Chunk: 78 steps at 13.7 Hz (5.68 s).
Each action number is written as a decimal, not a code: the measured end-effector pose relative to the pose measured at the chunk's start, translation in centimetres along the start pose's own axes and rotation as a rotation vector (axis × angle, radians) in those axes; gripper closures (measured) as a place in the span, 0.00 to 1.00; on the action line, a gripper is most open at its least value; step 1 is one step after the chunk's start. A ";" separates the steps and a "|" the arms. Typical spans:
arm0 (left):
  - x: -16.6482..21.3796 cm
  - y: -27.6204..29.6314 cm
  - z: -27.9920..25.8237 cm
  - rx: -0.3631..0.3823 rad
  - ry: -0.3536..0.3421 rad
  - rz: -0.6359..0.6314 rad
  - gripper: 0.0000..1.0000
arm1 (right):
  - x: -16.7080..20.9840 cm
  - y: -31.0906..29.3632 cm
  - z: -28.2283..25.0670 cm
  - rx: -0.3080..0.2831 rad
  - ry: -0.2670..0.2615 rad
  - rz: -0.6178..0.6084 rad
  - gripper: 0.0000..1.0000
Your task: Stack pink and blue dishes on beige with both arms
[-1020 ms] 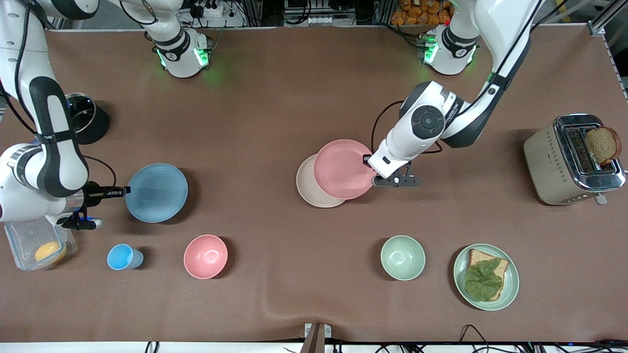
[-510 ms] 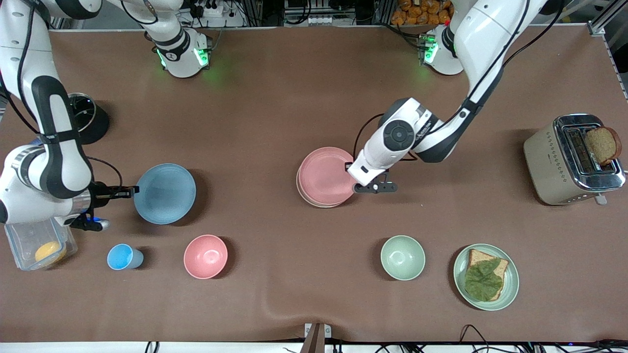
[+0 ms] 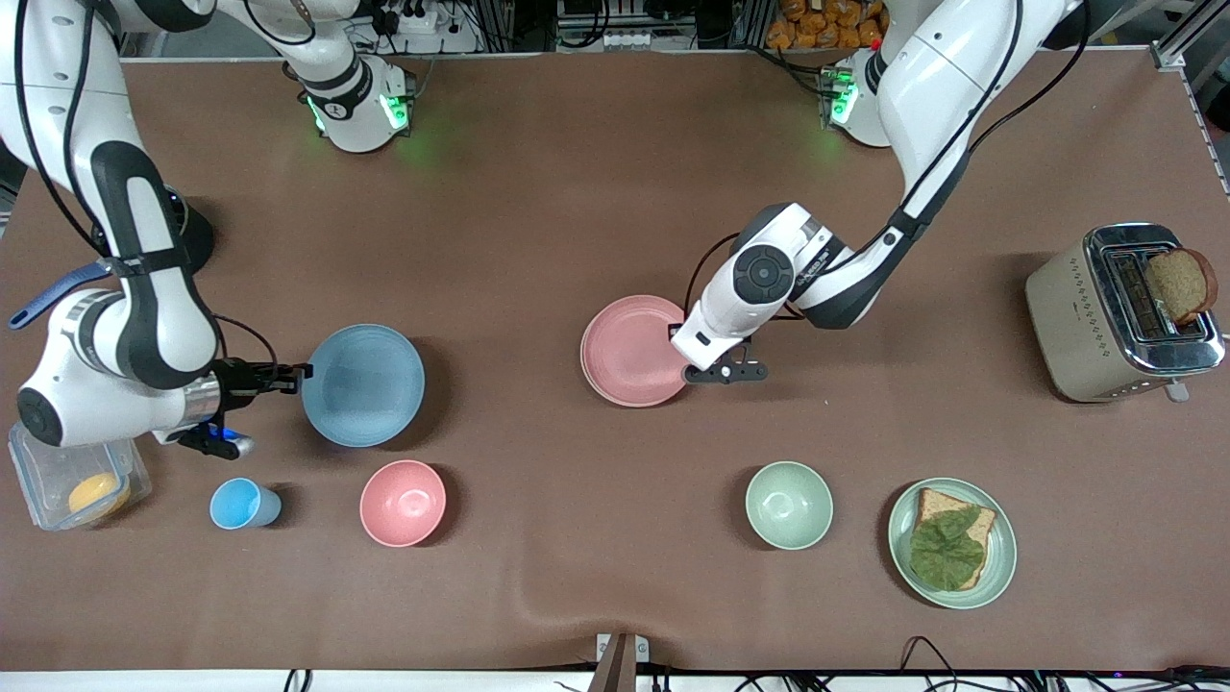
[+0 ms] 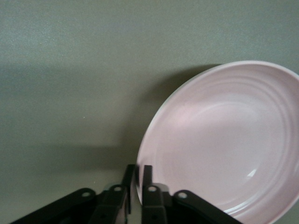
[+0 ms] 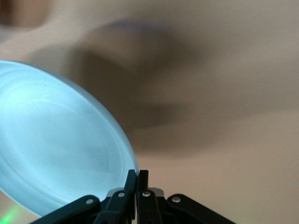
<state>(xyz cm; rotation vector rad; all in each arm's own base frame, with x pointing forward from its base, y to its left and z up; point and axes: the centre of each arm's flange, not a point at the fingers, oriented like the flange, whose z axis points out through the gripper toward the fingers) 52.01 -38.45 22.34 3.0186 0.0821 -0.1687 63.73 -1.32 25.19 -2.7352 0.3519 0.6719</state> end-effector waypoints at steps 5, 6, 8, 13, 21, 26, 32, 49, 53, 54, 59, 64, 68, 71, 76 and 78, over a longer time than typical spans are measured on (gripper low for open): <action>2.3 0.1 -3.1 -0.010 0.078 -0.027 0.31 | -1.6 -7.6 2.5 0.046 -0.041 0.089 0.97; 3.7 -1.1 -5.1 -0.002 0.111 -0.047 0.20 | -2.0 -9.0 3.1 0.043 -0.049 0.090 0.97; 6.8 -5.6 -10.9 0.026 0.179 -0.064 0.01 | -3.0 -12.1 4.6 0.019 -0.064 0.097 0.97; 8.6 -14.5 -23.8 0.108 0.290 -0.112 0.00 | -5.5 -17.6 7.5 0.056 -0.117 0.109 0.97; 6.2 -18.0 -35.5 0.187 0.220 -0.102 0.00 | -12.8 -31.0 14.3 0.007 0.014 0.272 0.97; 5.0 -22.0 -39.8 0.199 0.194 -0.038 0.00 | -15.9 -34.6 18.6 0.041 0.073 0.351 0.97; 4.0 -28.4 -43.1 0.175 0.153 -0.032 0.00 | -16.7 -35.4 20.0 0.080 0.078 0.393 0.97; 2.8 -29.7 -43.8 0.122 0.116 -0.050 0.00 | -10.0 -11.7 -11.6 -0.144 0.170 -0.092 0.00; 3.0 -29.4 -43.4 0.123 0.108 -0.044 0.00 | -15.7 -12.0 -17.5 -0.270 0.259 -0.155 0.00; 3.1 -29.2 -43.2 0.123 0.106 -0.041 0.00 | -17.2 -12.0 -18.7 -0.278 0.267 -0.174 0.00; 3.2 -29.4 -43.1 0.123 0.104 -0.045 0.00 | -22.1 -10.5 -23.2 -0.274 0.313 -0.191 0.00; 3.2 -29.5 -43.2 0.123 0.106 -0.046 0.00 | -25.9 -8.3 -26.5 -0.286 0.358 -0.230 0.00; 3.2 -29.4 -43.3 0.123 0.107 -0.045 0.00 | -25.2 -6.5 -26.7 -0.333 0.354 -0.293 0.00; 3.2 -29.2 -43.2 0.123 0.107 -0.042 0.00 | -24.7 -4.0 -27.3 -0.325 0.350 -0.278 0.00; 3.2 -29.4 -43.3 0.123 0.108 -0.045 0.00 | -24.7 -4.7 -27.0 -0.281 0.362 -0.169 0.00; 3.1 -29.5 -43.3 0.124 0.101 -0.047 0.00 | -24.8 -5.4 -26.7 -0.263 0.368 -0.118 0.00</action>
